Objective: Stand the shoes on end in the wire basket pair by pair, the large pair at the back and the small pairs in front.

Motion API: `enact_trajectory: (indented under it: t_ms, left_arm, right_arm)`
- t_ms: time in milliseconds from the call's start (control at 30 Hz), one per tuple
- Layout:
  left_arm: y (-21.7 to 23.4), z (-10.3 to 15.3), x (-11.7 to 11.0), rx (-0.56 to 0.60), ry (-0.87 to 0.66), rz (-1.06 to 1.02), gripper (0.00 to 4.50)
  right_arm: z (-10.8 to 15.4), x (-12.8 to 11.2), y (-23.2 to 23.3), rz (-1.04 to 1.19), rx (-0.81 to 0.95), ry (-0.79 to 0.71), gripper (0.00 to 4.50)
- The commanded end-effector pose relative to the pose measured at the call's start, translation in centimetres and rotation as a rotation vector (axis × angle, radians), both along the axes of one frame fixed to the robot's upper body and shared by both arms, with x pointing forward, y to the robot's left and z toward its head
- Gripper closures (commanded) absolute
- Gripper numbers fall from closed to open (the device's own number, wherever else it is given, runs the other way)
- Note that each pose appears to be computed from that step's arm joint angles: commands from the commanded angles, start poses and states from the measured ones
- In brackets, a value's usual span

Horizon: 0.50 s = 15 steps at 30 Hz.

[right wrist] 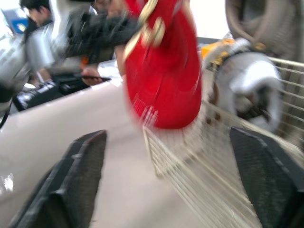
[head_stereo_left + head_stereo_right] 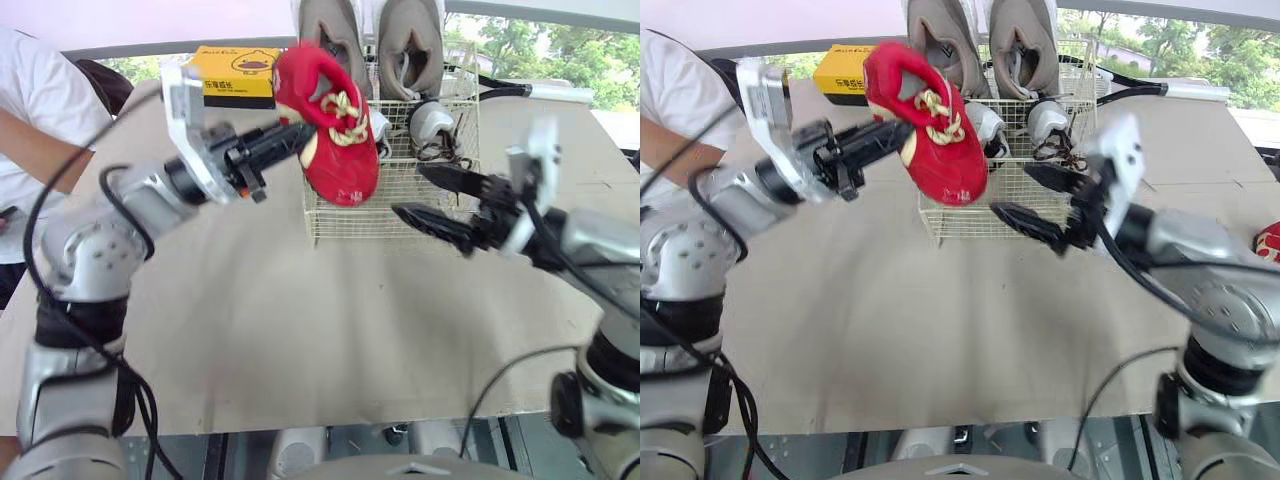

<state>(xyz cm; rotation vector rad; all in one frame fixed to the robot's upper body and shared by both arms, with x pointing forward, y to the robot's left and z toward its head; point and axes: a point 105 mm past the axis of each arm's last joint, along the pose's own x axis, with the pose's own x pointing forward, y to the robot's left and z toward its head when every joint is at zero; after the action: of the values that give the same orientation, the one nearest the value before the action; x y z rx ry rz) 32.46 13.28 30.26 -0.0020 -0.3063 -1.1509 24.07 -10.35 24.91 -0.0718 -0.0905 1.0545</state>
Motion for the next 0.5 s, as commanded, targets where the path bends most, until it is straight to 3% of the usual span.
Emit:
enact_trajectory:
  t_ms: [33, 167, 467, 500]
  left_arm:
    - [0.9, 1.2, 1.1, 0.053, -0.119, -0.016, 3.96]
    - [0.0, -0.4, 1.8, 0.184, -0.195, -0.083, 3.96]
    - [-1.2, -6.3, 2.9, 0.409, -0.281, -0.151, 3.96]
    - [-0.9, -6.9, 3.0, 0.431, -0.272, -0.143, 3.16]
  right_arm:
    - [0.8, -2.6, -1.3, -0.001, -0.041, -0.118, 0.75]
    - [0.2, -4.0, -2.8, -0.039, -0.086, -0.116, 0.75]
    - [-0.3, -3.8, -3.6, -0.117, -0.114, -0.122, 0.75]
    - [-0.3, -3.8, -3.7, -0.127, -0.114, -0.122, 0.75]
